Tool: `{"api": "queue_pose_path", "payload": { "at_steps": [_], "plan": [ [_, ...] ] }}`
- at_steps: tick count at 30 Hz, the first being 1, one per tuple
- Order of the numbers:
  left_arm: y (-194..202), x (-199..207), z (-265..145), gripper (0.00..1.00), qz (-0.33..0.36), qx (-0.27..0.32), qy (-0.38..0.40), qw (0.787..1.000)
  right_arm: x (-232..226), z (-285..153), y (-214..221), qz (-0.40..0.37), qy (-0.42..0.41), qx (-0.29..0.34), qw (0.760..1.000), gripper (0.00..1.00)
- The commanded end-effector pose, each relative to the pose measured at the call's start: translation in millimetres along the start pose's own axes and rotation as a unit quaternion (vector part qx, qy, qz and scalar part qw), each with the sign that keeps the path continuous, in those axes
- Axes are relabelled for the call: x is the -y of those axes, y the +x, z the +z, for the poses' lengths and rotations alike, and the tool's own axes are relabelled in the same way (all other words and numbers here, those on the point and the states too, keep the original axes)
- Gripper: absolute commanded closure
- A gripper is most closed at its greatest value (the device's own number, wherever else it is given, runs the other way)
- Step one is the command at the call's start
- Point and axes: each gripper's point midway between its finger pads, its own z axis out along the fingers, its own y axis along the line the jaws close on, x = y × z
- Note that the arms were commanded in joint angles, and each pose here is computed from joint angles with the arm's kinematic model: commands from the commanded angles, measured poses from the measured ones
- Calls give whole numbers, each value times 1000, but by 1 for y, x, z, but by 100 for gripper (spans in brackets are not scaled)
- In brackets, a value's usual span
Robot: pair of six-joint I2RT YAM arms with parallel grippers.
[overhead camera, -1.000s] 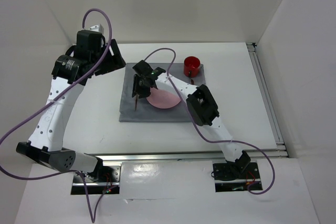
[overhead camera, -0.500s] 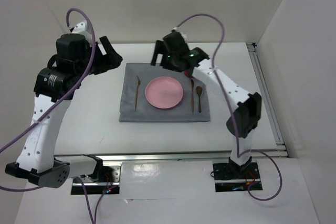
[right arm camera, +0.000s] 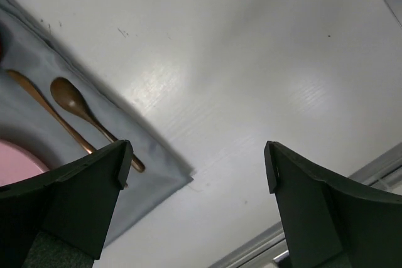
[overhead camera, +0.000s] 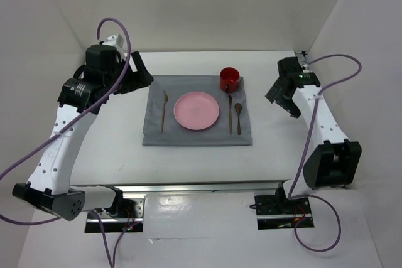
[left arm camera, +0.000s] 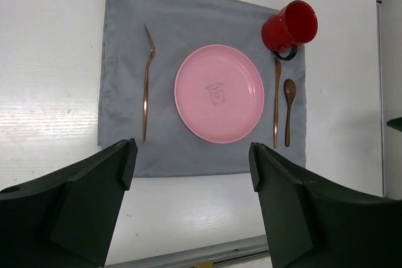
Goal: Set the dinner table for one person
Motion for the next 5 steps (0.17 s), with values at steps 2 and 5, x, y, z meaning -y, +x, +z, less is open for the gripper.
{"api": "queue_pose_path", "payload": {
  "at_steps": [2,5],
  "plan": [
    [-8,2,4,10,6,19,10,1000,15,-20,1,-12,-33,32,999,0],
    [-6,2,10,11,6,16,8,1000,16,-24,-5,-15,-50,50,997,2]
  ]
}}
